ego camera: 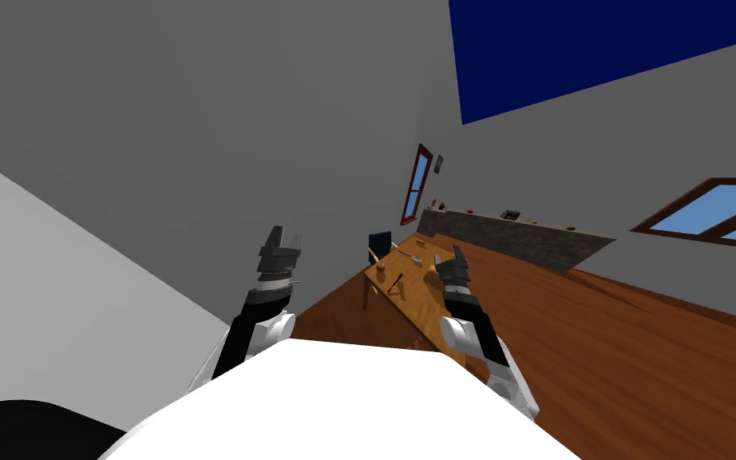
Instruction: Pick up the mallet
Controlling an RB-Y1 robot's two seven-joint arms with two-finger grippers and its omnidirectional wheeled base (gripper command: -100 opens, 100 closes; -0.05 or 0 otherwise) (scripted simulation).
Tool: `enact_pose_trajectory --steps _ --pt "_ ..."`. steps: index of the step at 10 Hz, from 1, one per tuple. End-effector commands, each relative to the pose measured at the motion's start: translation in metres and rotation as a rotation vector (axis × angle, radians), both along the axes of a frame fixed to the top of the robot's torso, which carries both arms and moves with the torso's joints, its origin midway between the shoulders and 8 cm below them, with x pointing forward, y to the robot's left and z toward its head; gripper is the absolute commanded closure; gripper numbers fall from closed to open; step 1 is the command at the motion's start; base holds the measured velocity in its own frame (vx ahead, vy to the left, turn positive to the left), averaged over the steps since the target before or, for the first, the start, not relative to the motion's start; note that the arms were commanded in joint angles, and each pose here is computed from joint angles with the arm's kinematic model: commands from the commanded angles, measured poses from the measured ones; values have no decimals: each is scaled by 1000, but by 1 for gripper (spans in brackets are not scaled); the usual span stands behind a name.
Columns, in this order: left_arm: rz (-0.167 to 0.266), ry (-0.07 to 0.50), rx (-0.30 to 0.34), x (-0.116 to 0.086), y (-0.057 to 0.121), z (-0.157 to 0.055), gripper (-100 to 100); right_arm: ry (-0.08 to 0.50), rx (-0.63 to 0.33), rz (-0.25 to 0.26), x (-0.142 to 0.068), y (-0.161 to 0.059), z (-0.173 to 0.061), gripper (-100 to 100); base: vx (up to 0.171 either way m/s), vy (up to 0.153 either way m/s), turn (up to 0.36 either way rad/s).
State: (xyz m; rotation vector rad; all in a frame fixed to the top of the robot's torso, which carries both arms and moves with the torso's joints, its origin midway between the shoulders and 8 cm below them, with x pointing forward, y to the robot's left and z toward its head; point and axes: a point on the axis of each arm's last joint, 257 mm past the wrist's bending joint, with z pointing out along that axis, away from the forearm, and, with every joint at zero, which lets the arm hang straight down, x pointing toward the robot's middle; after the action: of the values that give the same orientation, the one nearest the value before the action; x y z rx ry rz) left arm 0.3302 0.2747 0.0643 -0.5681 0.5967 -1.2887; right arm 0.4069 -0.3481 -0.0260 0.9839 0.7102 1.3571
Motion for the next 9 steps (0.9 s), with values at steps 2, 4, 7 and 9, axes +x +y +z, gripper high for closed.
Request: enact_pose_trajectory --steps 2,4,7,9 --pt "0 0 0 0 0 0 0 47 78 1 9 -17 -14 -100 40 21 -85" --pt "0 0 0 0 0 0 0 77 133 4 15 -27 -24 -100 44 38 -127" --pt "0 0 0 0 0 0 0 135 257 17 26 -46 -46 -100 52 36 -81" --pt "0 0 0 0 0 0 0 169 328 25 32 -55 -61 -100 73 59 -100"
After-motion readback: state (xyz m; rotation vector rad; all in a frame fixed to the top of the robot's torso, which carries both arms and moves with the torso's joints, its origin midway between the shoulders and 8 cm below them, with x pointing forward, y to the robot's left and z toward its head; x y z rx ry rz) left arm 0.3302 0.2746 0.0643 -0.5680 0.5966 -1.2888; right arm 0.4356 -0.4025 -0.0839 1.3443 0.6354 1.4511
